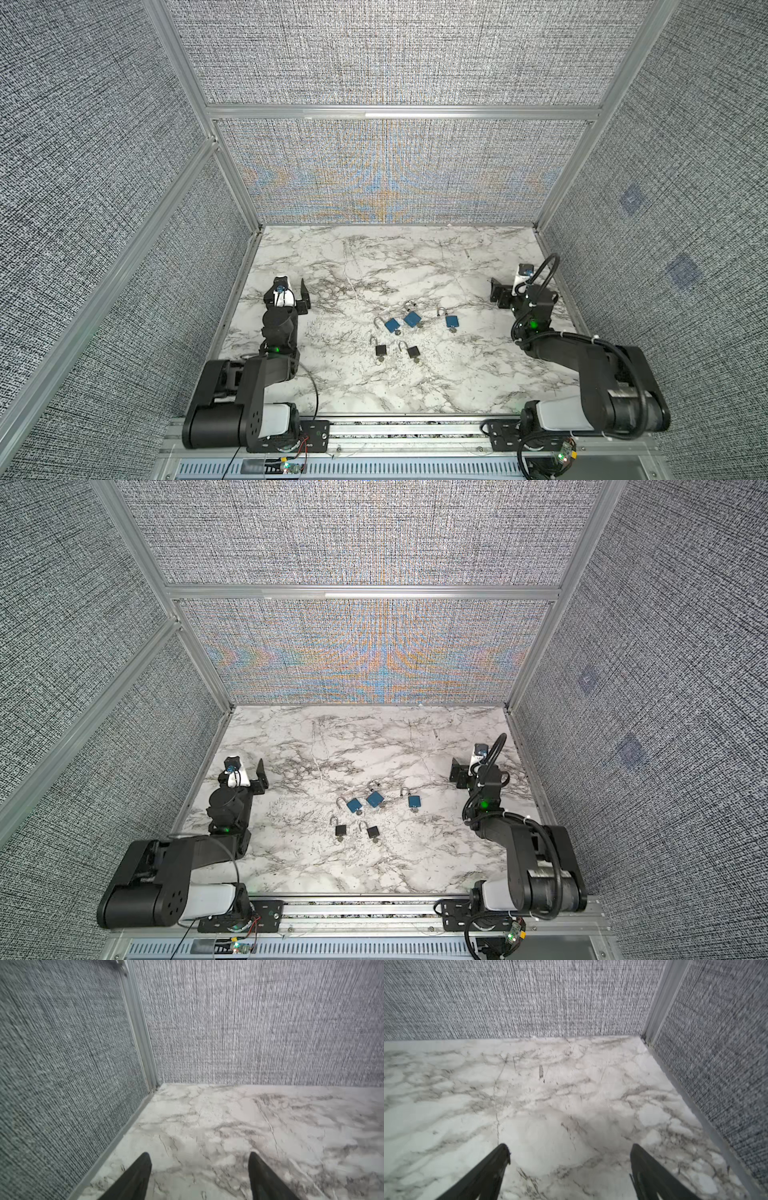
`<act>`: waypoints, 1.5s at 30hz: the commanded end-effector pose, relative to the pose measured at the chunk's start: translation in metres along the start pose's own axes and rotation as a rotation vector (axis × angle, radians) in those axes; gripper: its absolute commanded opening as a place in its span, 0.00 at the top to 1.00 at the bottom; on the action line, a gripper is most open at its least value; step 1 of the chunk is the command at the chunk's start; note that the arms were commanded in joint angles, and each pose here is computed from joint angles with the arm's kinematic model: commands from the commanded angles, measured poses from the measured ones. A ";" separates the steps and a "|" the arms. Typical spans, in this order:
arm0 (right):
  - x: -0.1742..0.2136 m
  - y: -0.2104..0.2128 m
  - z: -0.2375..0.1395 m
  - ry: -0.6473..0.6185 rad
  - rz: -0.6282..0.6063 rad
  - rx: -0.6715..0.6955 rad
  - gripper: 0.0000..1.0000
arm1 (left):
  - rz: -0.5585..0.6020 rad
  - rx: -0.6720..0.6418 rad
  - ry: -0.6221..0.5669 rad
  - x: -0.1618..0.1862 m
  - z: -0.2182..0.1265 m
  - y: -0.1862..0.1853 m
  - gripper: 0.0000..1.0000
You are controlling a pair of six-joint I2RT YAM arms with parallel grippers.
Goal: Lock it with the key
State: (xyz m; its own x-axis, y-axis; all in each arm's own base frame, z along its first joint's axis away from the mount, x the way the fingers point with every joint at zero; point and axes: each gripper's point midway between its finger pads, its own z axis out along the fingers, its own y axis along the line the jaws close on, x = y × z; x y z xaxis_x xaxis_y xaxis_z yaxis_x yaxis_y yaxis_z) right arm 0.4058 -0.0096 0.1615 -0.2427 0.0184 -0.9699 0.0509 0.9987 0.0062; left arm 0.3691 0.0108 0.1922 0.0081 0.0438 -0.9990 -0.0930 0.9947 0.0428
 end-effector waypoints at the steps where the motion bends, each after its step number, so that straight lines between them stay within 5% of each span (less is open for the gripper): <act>1: 0.007 -0.001 -0.004 0.167 0.053 0.065 0.15 | -0.085 -0.020 0.113 0.002 0.006 0.002 0.35; 7: 0.007 0.052 -0.016 0.367 -0.031 0.025 0.25 | -0.231 0.052 0.276 -0.013 0.020 -0.030 0.50; 21: 0.109 0.147 -0.069 0.730 -0.052 -0.205 0.39 | -0.313 0.286 0.490 0.005 -0.013 -0.125 0.53; 45: 0.156 0.160 -0.055 0.858 -0.064 -0.199 0.55 | -0.292 0.325 0.554 0.020 -0.009 -0.141 0.54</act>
State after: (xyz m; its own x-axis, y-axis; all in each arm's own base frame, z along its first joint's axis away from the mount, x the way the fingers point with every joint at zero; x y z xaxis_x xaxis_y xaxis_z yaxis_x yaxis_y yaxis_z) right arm 0.3231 0.1596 0.0265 -0.8819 -0.0917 -0.4623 -0.1543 0.9830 0.0992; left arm 0.3703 -0.1271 0.1624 -0.5378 -0.1973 -0.8196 0.1269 0.9422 -0.3101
